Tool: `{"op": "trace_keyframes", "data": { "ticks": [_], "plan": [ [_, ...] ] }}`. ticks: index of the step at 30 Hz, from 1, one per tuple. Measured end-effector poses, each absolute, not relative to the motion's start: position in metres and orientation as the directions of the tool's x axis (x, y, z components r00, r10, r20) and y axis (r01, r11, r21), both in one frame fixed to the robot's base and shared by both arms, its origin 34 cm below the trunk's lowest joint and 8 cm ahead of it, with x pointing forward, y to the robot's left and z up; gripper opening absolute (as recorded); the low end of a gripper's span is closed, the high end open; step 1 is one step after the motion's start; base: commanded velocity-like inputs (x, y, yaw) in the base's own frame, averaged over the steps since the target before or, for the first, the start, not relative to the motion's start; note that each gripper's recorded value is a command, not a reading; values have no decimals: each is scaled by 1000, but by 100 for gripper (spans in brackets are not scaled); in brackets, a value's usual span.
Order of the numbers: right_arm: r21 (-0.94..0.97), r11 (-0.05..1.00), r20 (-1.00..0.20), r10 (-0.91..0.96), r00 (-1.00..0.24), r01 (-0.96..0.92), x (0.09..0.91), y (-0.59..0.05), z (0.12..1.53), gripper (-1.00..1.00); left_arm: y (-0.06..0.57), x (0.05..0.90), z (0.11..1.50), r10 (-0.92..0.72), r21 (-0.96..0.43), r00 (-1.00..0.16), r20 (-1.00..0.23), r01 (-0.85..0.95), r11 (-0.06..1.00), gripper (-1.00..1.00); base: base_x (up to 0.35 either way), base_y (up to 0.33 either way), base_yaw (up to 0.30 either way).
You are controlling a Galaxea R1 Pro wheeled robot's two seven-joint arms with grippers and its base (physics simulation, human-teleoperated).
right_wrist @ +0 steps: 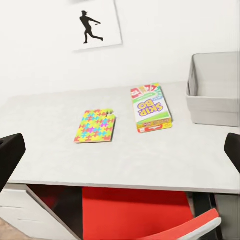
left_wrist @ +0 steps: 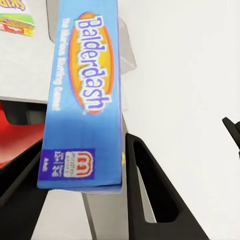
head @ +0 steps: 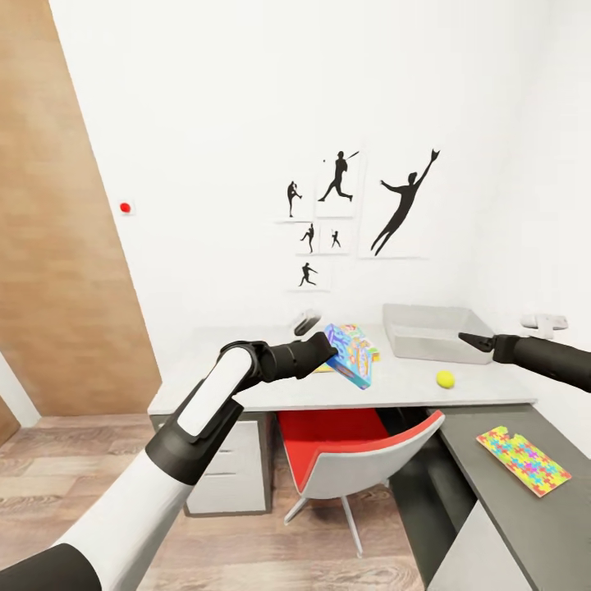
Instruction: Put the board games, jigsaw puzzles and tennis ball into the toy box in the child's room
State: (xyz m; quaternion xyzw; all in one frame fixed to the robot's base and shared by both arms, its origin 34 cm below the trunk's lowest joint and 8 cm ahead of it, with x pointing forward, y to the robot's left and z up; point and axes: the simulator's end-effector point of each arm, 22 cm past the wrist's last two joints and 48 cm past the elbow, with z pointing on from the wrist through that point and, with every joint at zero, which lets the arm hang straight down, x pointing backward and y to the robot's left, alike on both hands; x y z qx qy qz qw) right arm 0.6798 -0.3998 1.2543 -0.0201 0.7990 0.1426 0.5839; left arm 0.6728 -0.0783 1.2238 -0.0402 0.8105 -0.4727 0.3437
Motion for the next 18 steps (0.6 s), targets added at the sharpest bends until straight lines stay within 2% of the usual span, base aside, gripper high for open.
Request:
{"op": "trace_keyframes", "data": {
  "ticks": [14, 18],
  "plan": [
    [202, 958, -941, 132, -312, -204, 680, -399, 1256, 100, -76, 674, 1222, -391, -793, -760, -519, 256, 553, -100, 0, 0, -6],
    [212, 959, -942, 149, -302, -189, 678, -407, 1258, 100, -77, 673, 1223, -390, -799, -766, -511, 255, 545, -100, 0, 0, -188]
  ]
}}
